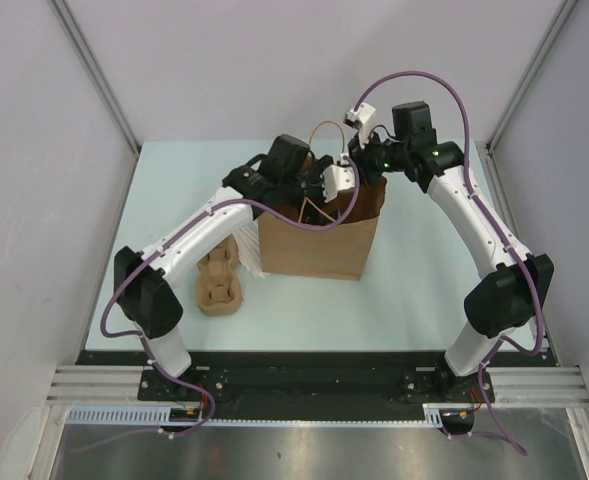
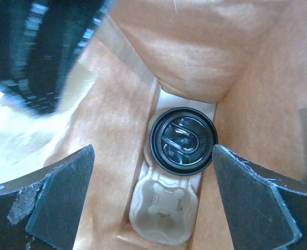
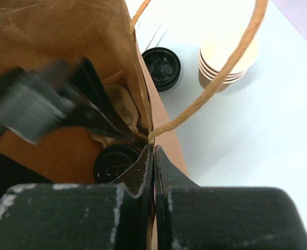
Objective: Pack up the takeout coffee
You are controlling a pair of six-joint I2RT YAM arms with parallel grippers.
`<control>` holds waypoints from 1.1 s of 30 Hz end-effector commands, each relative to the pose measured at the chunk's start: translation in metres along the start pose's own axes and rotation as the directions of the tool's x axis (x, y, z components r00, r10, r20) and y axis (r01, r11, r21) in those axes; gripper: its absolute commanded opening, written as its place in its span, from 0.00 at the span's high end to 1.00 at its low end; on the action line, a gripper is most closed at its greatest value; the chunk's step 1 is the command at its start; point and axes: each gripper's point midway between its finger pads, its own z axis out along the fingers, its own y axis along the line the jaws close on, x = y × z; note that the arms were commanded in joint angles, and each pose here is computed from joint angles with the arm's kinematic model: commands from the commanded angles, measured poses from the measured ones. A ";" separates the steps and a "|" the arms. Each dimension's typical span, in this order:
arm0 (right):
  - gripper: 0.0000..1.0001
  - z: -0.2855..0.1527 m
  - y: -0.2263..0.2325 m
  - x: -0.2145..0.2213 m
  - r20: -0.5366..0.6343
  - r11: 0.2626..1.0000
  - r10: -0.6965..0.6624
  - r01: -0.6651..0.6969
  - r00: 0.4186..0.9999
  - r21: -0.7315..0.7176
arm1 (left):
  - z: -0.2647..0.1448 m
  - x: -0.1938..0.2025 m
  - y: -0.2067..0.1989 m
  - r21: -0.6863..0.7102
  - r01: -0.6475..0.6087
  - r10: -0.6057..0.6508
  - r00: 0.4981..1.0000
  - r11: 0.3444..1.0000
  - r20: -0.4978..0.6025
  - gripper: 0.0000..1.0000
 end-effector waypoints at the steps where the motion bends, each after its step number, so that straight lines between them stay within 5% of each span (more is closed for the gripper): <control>1: 1.00 -0.009 0.003 -0.008 0.020 1.000 -0.030 0.030 0.999 0.008 | -0.041 -0.044 0.001 -0.029 0.007 -0.003 0.994 1.000 0.108 0.01; 18: 1.00 -0.022 0.000 -0.008 0.008 0.998 -0.020 0.019 1.000 0.053 | -0.142 -0.104 0.056 -0.157 0.201 -0.135 0.926 0.967 0.353 0.01; 33: 1.00 -0.078 -0.015 0.008 -0.023 0.981 0.067 -0.062 0.997 0.186 | -0.171 -0.053 0.111 -0.330 0.439 -0.309 0.873 0.836 0.379 0.00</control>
